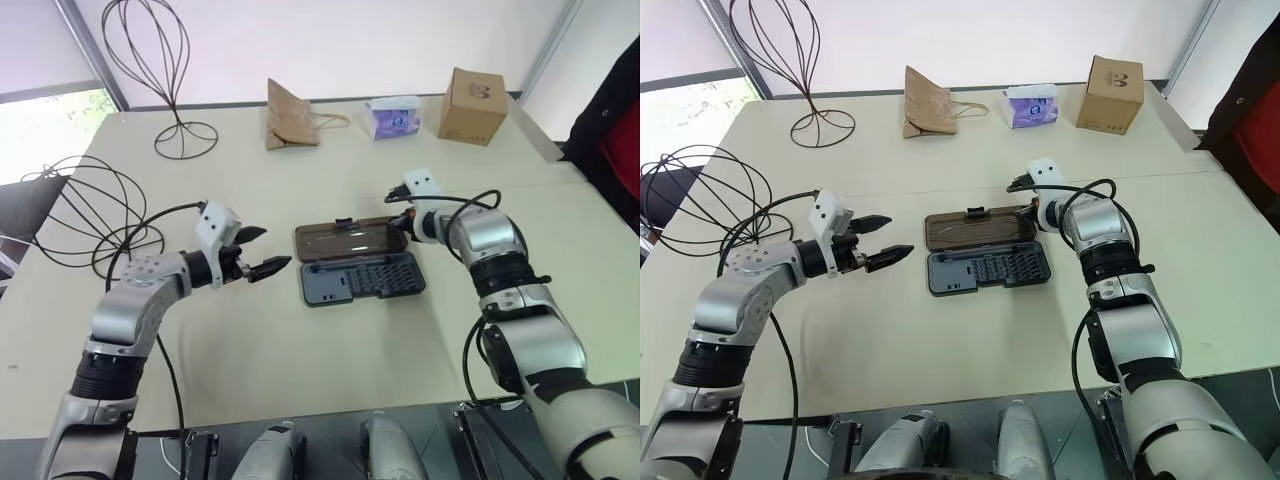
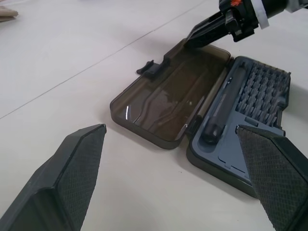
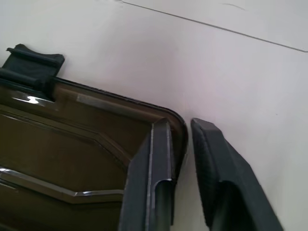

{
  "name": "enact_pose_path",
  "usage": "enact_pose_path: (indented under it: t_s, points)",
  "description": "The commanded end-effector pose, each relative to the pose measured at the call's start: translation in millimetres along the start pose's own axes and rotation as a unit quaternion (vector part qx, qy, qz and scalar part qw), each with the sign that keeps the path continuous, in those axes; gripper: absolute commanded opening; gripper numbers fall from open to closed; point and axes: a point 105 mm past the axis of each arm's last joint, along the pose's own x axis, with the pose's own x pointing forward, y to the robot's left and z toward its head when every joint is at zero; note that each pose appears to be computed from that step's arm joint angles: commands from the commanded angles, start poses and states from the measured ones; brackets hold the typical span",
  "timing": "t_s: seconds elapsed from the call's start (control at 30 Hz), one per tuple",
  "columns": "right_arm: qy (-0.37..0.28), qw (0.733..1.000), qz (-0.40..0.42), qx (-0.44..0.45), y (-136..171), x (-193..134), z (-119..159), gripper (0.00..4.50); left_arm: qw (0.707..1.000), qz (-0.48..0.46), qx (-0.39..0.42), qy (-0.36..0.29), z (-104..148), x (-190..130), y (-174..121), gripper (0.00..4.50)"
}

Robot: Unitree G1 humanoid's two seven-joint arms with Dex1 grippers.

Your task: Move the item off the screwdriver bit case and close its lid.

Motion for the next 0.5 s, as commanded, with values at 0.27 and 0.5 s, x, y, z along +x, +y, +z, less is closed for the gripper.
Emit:
enact_pose_path:
  t_s: [0.27,0.5]
  points:
    - [0.049,0.995,0.029,0.076,7.1,-34.6,-26.9,0.66,1.000,0.003,0.026,-0.015,11.3,-1.5,1.1,4.50]
    - [0.060,0.994,0.026,0.092,13.6,-47.1,-40.6,0.66,0.999,-0.005,0.028,-0.015,10.7,3.8,0.9,4.50]
